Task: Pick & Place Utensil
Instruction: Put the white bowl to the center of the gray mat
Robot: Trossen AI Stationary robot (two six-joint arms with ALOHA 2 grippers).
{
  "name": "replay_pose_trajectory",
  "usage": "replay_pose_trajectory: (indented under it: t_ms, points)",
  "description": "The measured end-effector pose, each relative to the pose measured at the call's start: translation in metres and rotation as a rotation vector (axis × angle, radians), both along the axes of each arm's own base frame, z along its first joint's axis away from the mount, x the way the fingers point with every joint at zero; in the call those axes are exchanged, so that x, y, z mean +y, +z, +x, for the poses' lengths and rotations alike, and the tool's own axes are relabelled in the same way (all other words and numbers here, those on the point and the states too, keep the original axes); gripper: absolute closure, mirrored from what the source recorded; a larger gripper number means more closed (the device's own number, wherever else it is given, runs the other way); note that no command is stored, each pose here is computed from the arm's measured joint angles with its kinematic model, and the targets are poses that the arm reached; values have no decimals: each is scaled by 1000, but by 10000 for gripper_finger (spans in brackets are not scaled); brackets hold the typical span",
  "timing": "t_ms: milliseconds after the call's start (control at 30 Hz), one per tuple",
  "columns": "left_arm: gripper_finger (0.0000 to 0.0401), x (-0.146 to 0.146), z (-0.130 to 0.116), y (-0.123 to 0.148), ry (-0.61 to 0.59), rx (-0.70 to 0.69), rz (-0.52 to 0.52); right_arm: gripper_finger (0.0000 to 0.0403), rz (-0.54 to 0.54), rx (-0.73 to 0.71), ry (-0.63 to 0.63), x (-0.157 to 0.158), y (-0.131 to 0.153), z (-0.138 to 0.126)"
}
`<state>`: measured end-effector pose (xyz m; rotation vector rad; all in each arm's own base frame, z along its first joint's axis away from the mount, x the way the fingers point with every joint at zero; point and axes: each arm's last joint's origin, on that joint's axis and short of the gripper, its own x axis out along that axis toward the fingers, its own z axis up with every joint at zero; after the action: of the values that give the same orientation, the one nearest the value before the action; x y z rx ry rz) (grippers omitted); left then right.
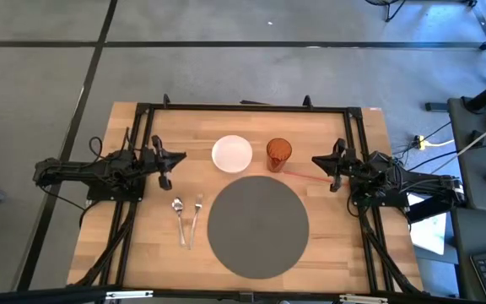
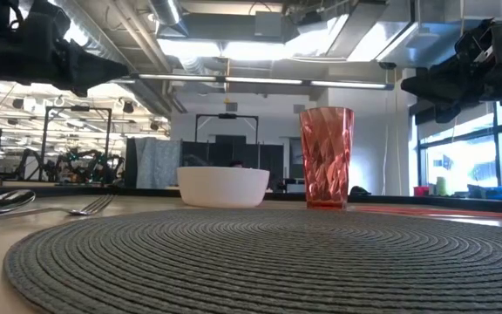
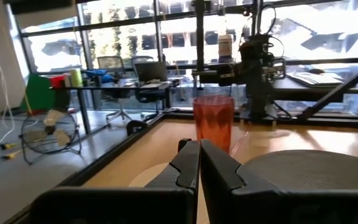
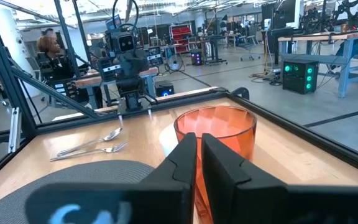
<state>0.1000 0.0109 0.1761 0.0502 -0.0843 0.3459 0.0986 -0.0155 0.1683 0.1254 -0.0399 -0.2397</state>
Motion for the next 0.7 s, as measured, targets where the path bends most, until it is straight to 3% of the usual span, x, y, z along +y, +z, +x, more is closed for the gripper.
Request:
replay_pose_trajectory:
  t_ms: [300, 700]
  points:
    - [395, 1, 0, 0, 31, 25, 54, 377, 0, 0, 0, 0, 0, 0]
    - [395, 1, 0, -4, 33, 47, 18, 377, 0, 0, 0, 0, 0, 0]
